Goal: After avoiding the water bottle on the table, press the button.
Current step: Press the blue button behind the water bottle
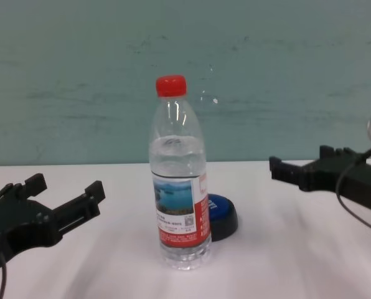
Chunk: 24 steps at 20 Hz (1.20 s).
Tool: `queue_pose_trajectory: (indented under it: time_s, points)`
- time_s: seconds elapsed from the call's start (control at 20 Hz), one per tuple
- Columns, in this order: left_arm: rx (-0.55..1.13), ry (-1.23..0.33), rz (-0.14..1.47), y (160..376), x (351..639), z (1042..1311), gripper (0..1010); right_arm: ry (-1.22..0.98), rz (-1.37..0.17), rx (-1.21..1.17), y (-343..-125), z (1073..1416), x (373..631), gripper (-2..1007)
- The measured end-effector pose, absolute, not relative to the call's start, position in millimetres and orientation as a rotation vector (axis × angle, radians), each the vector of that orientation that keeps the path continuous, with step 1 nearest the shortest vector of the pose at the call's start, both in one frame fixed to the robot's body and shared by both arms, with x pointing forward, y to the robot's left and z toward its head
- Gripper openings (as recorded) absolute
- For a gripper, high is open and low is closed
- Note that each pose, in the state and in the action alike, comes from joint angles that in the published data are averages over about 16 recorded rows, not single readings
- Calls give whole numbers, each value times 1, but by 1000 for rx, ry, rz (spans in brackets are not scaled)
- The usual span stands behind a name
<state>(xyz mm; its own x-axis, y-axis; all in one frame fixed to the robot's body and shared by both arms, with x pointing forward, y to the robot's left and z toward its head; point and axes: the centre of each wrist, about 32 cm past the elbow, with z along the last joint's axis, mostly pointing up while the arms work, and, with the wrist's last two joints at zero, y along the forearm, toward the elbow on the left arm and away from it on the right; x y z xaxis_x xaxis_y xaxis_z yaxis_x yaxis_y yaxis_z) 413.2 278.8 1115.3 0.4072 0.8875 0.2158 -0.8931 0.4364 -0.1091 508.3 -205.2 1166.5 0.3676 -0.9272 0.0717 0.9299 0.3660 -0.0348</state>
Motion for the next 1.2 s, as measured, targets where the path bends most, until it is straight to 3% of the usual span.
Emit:
queue_pose_trajectory:
  time_s: [1.2]
  points:
    - [25, -256, 1122, 279, 413, 1115, 1010, -20, -1042, -111, -192, 1165, 579, 1004]
